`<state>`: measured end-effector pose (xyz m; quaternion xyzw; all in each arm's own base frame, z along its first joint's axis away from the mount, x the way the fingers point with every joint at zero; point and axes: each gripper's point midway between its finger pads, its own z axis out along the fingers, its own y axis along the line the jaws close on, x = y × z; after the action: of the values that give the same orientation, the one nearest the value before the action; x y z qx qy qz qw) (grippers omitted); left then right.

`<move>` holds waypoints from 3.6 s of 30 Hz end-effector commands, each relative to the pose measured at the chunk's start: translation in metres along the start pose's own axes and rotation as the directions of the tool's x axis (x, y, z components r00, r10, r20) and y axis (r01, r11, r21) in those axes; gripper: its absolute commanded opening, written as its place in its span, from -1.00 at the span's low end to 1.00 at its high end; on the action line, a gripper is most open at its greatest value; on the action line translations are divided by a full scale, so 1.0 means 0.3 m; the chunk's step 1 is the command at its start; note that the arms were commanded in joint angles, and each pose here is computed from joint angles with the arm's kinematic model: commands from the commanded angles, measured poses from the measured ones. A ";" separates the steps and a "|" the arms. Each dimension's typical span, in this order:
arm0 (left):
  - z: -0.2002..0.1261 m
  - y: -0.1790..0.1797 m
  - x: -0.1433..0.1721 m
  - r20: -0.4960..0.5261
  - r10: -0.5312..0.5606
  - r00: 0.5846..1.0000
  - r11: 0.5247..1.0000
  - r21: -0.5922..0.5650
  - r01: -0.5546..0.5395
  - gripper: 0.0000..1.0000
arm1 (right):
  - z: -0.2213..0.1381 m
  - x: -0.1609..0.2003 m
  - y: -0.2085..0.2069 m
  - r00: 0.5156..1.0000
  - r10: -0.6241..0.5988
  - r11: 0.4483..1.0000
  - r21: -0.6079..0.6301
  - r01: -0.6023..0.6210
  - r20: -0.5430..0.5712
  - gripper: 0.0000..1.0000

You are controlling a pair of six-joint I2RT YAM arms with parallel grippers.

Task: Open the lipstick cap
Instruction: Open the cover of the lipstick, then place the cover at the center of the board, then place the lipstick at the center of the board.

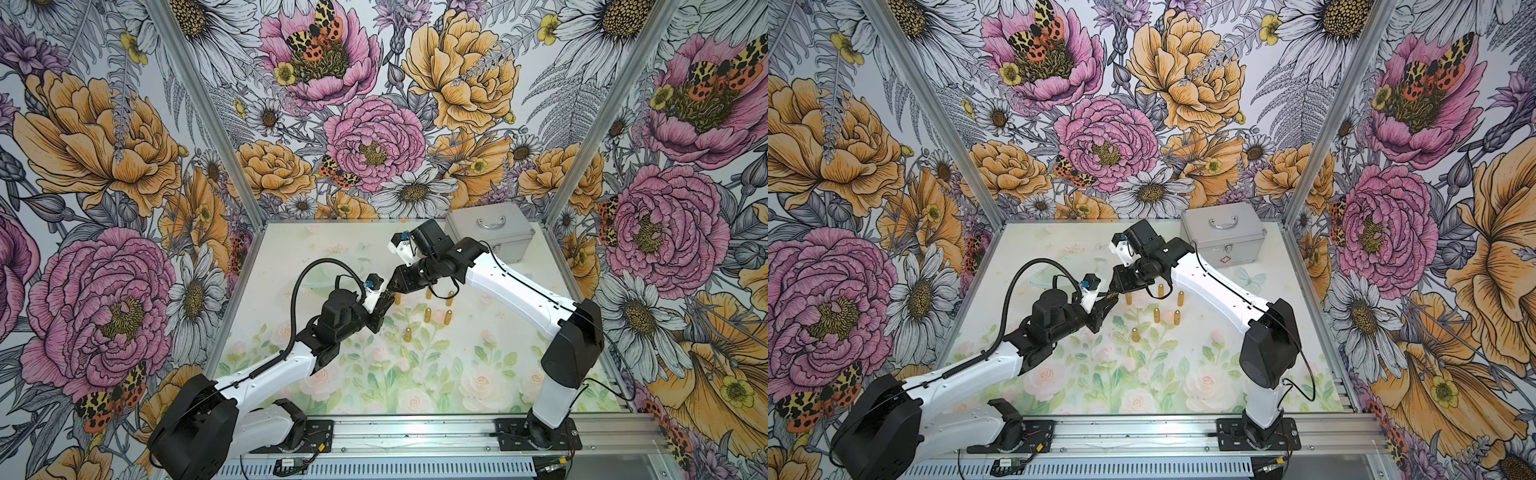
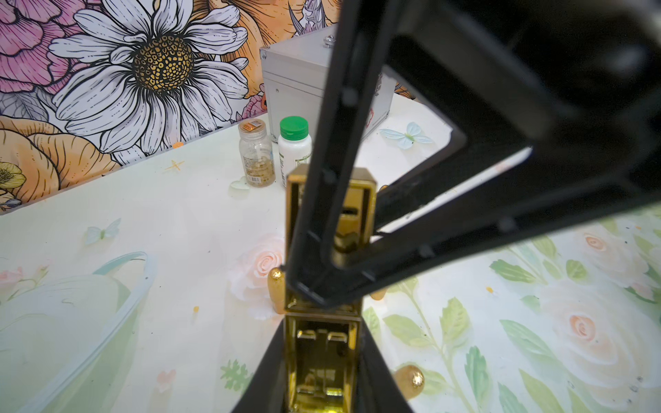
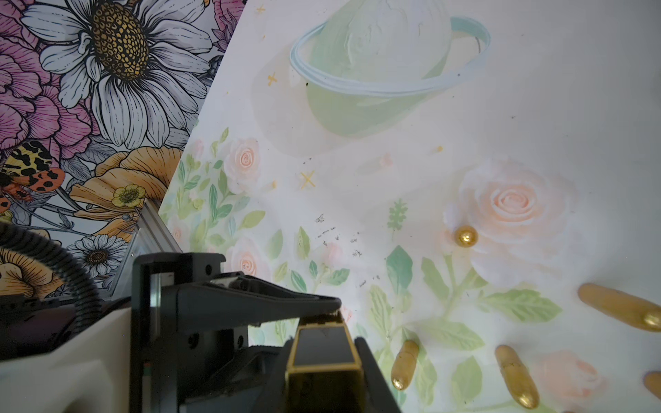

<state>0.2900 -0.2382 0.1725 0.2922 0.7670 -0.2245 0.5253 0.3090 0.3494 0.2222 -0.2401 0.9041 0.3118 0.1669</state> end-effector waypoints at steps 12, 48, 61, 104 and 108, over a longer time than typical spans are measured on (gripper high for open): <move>-0.034 0.094 0.066 -0.045 -0.066 0.997 0.983 -0.172 0.057 -0.94 | -0.231 -0.183 0.099 0.970 -0.059 0.998 0.000 0.061 0.234 -0.64; -0.289 0.343 0.064 0.162 -0.291 0.943 0.816 -0.472 0.333 -0.92 | 0.590 -0.143 -0.220 0.986 -0.127 0.887 0.458 0.063 0.110 -0.61; -0.297 0.345 0.067 0.175 -0.292 0.940 0.813 -0.473 0.341 -0.90 | 0.675 -0.110 -0.264 0.991 -0.098 0.881 0.471 0.047 0.086 -0.58; -0.125 0.120 -0.040 0.042 -0.066 0.997 0.982 -0.177 0.072 -0.86 | 0.003 -0.099 0.155 0.992 -0.013 0.992 -0.123 0.029 0.127 0.17; -0.115 0.100 -0.048 0.046 -0.058 0.997 0.986 -0.151 0.065 -0.86 | 0.022 -0.091 0.169 0.993 -0.017 0.991 -0.133 0.032 0.113 0.13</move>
<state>0.2898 -0.1839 0.1732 0.2003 0.8063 -0.1688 0.5304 0.3123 0.3910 0.2587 -0.2431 0.8670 0.3704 0.2280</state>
